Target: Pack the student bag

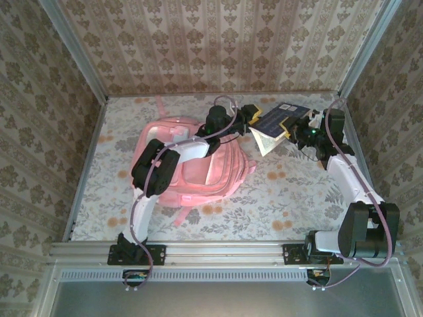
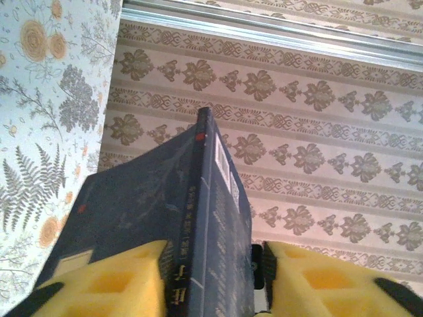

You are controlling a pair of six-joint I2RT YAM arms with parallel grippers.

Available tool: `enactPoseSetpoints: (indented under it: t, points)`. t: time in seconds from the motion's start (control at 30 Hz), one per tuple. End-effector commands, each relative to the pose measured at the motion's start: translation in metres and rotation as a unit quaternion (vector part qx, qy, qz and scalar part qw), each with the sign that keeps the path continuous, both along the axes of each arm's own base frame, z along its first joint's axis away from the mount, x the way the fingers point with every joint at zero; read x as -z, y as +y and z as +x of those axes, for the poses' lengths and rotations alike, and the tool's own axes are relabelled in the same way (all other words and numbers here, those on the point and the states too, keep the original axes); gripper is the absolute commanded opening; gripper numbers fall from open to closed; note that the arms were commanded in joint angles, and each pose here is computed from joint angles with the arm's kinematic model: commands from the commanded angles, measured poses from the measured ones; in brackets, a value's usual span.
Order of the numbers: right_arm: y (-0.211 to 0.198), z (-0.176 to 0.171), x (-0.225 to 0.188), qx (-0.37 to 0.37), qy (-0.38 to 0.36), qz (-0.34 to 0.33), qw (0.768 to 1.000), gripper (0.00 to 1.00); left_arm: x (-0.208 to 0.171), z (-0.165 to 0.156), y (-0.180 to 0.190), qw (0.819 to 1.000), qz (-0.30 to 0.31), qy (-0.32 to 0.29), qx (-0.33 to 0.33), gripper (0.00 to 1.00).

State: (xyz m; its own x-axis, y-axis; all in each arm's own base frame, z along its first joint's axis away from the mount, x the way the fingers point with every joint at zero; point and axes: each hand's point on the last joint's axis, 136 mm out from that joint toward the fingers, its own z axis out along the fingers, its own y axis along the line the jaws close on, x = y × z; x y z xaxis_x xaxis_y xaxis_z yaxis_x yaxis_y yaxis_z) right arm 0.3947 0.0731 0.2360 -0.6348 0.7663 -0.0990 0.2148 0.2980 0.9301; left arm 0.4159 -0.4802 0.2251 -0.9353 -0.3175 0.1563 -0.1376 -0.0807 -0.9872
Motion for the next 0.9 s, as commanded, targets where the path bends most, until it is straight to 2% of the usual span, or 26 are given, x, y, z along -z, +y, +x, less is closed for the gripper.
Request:
enactPoseSetpoints:
  t: [0.0,0.1,0.17,0.27,0.43,0.53,0.7,0.87]
  points:
    - [0.01,-0.005,-0.002,-0.018,-0.006,-0.006,1.0,0.23,-0.045,-0.03,-0.01,0.996,-0.052,-0.05,0.044,0.33]
    - [0.01,-0.005,-0.006,-0.019,-0.008,-0.009,1.0,0.32,-0.043,-0.03,-0.009,0.997,-0.051,-0.05,0.043,0.22]
    - [0.01,-0.005,-0.009,-0.019,-0.01,-0.011,1.0,0.48,-0.042,-0.029,-0.007,0.997,-0.049,-0.05,0.041,0.16]
    - [0.011,-0.007,-0.017,-0.021,-0.015,-0.019,0.999,0.65,-0.039,-0.027,-0.004,0.997,-0.047,-0.049,0.039,0.08]
    - [0.003,-0.019,-0.026,-0.008,-0.012,-0.067,0.998,0.81,-0.041,-0.023,0.002,0.997,-0.048,-0.052,0.032,0.01]
    - [-0.013,-0.032,-0.025,0.021,0.002,-0.124,0.992,0.86,-0.047,-0.015,0.013,0.997,-0.048,-0.058,0.021,0.0]
    - [-0.049,-0.055,-0.007,0.074,0.054,-0.232,0.968,0.87,-0.062,-0.008,0.034,0.995,-0.032,-0.09,0.012,0.0]
    - [-0.038,-0.05,-0.005,0.05,0.03,-0.211,0.976,0.88,-0.076,-0.007,0.047,0.992,-0.013,-0.126,0.011,0.0]
